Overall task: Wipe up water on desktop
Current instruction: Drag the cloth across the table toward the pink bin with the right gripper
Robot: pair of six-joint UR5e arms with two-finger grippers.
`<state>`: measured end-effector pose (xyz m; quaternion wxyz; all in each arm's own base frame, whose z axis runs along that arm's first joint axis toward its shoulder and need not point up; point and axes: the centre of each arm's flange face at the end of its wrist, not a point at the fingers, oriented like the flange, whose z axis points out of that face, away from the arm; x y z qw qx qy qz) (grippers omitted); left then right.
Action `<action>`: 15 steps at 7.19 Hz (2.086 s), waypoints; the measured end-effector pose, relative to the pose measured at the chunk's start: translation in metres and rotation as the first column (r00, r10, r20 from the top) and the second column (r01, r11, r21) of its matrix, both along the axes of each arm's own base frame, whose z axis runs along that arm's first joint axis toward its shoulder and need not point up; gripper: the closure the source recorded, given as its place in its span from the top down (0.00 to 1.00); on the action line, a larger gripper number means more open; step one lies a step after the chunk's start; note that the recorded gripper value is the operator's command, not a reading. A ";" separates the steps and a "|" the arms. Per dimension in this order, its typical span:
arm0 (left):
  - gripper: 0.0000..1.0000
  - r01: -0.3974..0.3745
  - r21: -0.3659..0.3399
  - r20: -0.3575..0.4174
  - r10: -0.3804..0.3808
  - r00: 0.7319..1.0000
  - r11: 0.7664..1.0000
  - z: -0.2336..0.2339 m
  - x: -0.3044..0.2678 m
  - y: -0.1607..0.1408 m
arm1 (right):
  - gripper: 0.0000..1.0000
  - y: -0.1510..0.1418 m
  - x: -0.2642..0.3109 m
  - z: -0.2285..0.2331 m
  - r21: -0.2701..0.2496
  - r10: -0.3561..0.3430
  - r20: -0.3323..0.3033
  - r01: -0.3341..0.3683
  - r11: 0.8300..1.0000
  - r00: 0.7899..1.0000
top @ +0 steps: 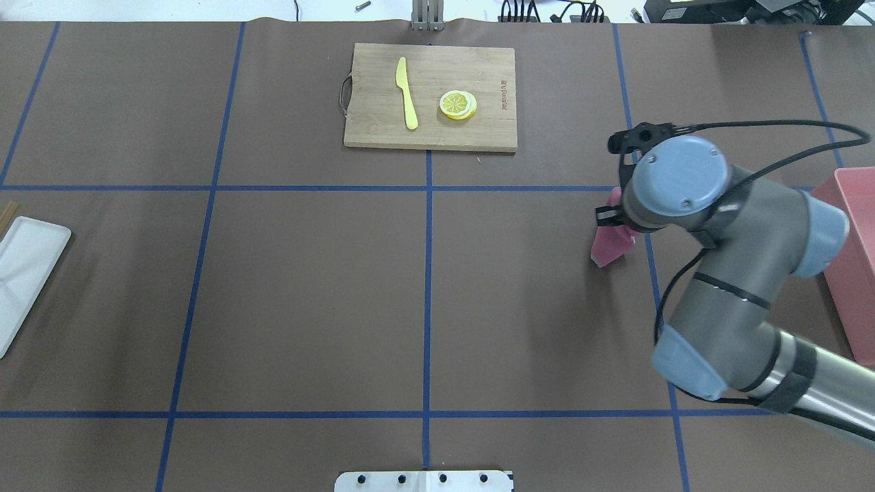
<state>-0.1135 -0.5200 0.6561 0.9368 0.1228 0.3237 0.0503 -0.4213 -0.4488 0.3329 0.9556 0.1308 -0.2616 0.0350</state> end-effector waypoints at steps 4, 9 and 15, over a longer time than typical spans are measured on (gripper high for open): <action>0.98 0.000 -0.001 0.000 0.000 1.000 1.000 0.001 0.000 0.000 | 0.00 0.048 -0.172 -0.153 -0.104 0.206 0.217 -0.188 0.977 0.954; 0.98 -0.001 -0.001 -0.004 0.001 1.000 1.000 0.001 0.000 0.001 | 0.00 0.053 -0.156 -0.107 -0.088 0.226 0.223 -0.212 0.973 0.948; 0.98 -0.006 0.001 -0.033 0.006 0.999 1.000 -0.001 0.003 0.000 | 0.00 0.046 0.070 0.102 0.013 -0.002 -0.145 0.004 1.000 0.989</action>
